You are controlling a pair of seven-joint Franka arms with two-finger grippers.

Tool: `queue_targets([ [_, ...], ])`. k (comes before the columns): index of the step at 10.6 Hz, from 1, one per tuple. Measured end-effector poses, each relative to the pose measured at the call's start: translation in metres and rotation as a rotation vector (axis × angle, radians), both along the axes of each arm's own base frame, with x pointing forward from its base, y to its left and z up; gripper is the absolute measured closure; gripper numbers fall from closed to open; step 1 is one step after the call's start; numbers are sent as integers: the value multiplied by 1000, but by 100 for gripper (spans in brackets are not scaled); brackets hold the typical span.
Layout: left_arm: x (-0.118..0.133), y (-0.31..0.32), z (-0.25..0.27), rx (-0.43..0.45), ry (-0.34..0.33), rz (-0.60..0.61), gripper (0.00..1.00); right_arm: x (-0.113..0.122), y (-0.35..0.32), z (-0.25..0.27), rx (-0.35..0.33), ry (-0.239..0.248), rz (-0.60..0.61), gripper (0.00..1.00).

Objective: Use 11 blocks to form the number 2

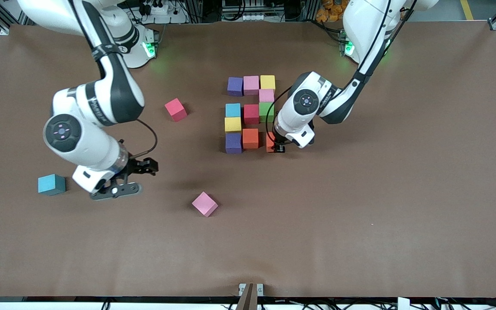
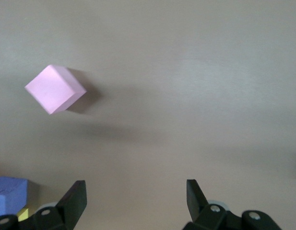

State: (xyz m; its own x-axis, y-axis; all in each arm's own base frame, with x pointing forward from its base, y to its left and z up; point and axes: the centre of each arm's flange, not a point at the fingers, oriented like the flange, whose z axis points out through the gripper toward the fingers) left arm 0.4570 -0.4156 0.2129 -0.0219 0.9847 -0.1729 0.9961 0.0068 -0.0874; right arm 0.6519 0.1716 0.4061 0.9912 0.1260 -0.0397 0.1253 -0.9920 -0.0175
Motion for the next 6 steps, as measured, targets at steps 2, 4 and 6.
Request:
queue_targets([
  [2, -4, -6, -7, -4, -5, 2, 44, 9, -30, 3, -14, 8, -40, 7],
  [4, -7, -10, -7, -6, -13, -11, 44, 12, -36, 10, -41, -2, -35, 7],
  [6, -8, -15, -5, -12, -36, -11, 44, 11, -40, 14, -54, 18, -39, 7],
])
